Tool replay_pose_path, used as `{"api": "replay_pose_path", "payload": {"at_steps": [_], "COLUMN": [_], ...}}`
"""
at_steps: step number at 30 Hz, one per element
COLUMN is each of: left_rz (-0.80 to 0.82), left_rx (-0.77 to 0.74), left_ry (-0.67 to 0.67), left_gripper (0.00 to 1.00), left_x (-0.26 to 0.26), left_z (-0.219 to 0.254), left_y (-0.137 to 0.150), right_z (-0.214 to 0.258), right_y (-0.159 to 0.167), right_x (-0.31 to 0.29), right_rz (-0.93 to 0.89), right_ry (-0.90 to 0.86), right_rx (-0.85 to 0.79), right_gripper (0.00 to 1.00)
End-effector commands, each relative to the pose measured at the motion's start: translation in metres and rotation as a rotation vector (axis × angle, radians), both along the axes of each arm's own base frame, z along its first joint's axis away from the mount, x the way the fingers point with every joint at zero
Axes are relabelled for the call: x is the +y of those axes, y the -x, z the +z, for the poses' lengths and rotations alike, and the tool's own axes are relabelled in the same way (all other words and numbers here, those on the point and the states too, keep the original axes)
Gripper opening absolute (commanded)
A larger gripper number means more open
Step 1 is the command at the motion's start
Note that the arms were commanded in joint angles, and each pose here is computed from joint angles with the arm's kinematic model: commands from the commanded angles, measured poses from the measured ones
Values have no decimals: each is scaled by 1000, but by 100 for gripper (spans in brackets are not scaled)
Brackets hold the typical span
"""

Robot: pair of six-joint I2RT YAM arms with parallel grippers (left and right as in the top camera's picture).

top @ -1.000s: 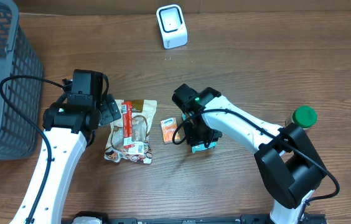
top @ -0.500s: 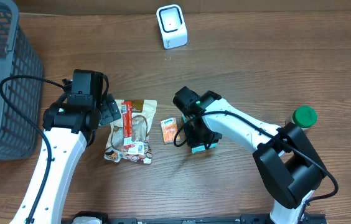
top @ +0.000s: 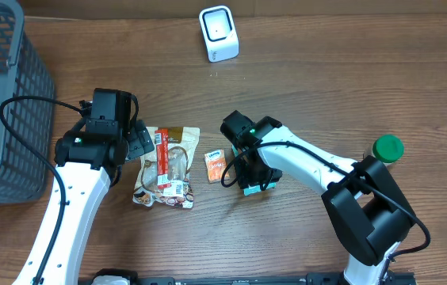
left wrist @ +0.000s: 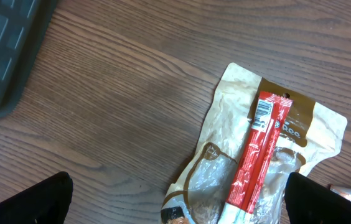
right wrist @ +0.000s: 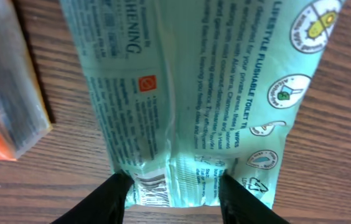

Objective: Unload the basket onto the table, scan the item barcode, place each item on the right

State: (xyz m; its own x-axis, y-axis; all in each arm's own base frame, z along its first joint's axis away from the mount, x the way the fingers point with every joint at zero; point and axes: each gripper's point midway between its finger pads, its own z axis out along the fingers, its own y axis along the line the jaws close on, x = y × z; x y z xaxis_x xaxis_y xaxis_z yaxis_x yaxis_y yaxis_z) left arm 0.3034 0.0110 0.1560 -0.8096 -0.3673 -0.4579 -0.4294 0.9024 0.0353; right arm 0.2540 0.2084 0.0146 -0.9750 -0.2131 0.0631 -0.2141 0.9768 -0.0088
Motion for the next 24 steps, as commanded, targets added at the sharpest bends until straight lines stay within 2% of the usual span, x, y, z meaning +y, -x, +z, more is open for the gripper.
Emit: {"api": "replay_pose_path", "payload": {"at_steps": [1, 13, 24], "left_rz": [2, 2, 2], "left_rx": [-21, -21, -22], "left_ry": [-11, -11, -11], "left_gripper": [100, 100, 100], "left_x": [2, 2, 2], "left_z": [7, 7, 8], "left_y": [-3, -3, -3], "right_z": [13, 18, 18], "right_y": [-8, 5, 4], "right_x": [8, -2, -1], "right_rz": [-3, -3, -2], "right_ry": [-17, 28, 25], "right_rx": [-17, 39, 35], "right_gripper": [57, 57, 51]}}
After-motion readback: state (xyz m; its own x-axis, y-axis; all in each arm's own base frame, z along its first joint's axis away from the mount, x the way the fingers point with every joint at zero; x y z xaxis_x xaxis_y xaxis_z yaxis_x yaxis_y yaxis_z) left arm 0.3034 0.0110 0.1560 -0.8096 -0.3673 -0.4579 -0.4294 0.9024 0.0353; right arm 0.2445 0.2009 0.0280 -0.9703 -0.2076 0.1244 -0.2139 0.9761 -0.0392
